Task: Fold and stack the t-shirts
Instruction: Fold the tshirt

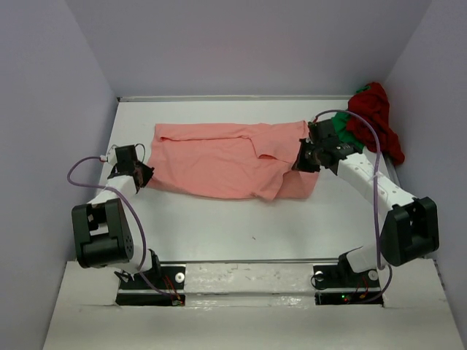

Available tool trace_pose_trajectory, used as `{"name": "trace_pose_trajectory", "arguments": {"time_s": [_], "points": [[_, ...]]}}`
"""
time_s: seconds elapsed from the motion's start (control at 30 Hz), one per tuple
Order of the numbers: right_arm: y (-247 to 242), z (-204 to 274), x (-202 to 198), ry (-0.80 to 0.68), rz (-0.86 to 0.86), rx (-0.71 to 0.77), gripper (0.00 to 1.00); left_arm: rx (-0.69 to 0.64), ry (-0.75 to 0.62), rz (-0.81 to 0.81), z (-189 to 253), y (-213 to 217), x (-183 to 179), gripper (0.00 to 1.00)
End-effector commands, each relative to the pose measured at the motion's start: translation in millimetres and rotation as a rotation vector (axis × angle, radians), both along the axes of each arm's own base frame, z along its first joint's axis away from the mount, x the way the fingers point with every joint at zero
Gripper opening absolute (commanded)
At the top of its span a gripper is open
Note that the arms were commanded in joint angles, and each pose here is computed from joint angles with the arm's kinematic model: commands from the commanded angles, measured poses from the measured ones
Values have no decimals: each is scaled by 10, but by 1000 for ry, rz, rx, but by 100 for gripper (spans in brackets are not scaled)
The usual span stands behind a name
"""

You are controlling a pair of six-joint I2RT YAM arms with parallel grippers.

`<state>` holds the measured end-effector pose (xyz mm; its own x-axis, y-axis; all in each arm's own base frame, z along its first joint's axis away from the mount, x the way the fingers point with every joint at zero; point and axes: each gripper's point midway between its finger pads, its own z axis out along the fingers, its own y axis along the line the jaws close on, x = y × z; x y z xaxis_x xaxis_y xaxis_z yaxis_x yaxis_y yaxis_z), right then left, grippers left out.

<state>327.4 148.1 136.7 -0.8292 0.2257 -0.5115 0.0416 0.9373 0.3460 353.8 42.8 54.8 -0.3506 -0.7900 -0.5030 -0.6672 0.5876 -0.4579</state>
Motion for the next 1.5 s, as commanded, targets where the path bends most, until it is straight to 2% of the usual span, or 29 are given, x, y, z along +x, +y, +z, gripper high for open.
{"name": "trace_pose_trajectory", "arguments": {"time_s": [0.0,0.53,1.0,1.47], "points": [[28,255,280,-89,18,29,0,33,-65,22,221,82,226,0],[-53,566,759,-158,-2,38,0,17,-107,27,415,82,485,0],[-101,498,1091,-142,-15,32,0,26,-120,27,532,79,688,0],[-201,700,1486,-168,-42,36,0,46,-81,38,490,114,772,0]]}}
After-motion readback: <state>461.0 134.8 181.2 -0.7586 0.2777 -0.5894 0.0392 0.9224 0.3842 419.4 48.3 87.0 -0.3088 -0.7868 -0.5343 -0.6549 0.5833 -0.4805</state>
